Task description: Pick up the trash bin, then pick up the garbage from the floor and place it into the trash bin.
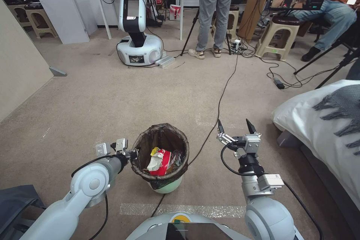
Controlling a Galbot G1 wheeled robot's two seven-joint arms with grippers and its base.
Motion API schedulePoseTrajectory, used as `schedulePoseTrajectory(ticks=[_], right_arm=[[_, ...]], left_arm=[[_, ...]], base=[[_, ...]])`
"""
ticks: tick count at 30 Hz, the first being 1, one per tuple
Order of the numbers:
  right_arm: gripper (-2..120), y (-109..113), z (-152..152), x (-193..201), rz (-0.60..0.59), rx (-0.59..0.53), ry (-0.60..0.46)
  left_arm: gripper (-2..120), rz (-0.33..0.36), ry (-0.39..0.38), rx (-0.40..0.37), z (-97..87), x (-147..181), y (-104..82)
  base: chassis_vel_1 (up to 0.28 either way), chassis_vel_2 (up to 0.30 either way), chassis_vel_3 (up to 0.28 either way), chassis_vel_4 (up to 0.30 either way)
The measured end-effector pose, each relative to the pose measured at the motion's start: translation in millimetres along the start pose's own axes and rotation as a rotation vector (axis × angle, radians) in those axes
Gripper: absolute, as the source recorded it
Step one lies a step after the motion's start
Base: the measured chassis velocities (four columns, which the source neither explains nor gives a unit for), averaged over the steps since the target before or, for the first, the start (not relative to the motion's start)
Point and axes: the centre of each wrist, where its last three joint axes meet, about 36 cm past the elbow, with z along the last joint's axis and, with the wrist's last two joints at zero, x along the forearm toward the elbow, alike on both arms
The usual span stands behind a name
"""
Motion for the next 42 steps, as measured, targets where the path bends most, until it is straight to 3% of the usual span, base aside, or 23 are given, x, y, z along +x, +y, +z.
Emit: schedulePoseTrajectory(ticks=[15, 30, 31, 33, 39, 40, 42], right_arm=[[99, 4, 2, 0, -0.007, -0.013, 0.005], [99, 7, 3, 0, -0.019, -0.021, 0.003], [99, 7, 3, 0, -0.019, -0.021, 0.003], [99, 7, 3, 0, -0.019, -0.021, 0.003], [99, 8, 4, 0, -0.023, -0.023, 0.004], [99, 8, 4, 0, -0.023, -0.023, 0.004], [99, 8, 4, 0, -0.024, -0.024, 0.004]], left_arm=[[4, -0.025, 0.025, -0.003, 21.1, -28, 5.9], [4, -0.041, 0.025, 0.001, 23.4, -37, 11.7], [15, -0.042, 0.025, 0.002, 24.3, -37, 11.8], [22, -0.042, 0.025, 0.001, 24.6, -36, 11.7], [22, -0.041, 0.017, -0.002, 27.0, -32, 10.0], [48, -0.04, 0.009, -0.004, 26.4, -30, 8.9], [48, -0.039, 0.001, -0.007, 25.6, -28, 8.1]], base=[[0.0, 0.0, 0.0, 0.0], [0.0, 0.0, 0.0, 0.0], [0.0, 0.0, 0.0, 0.0], [0.0, 0.0, 0.0, 0.0], [0.0, 0.0, 0.0, 0.0], [0.0, 0.0, 0.0, 0.0], [0.0, 0.0, 0.0, 0.0]])
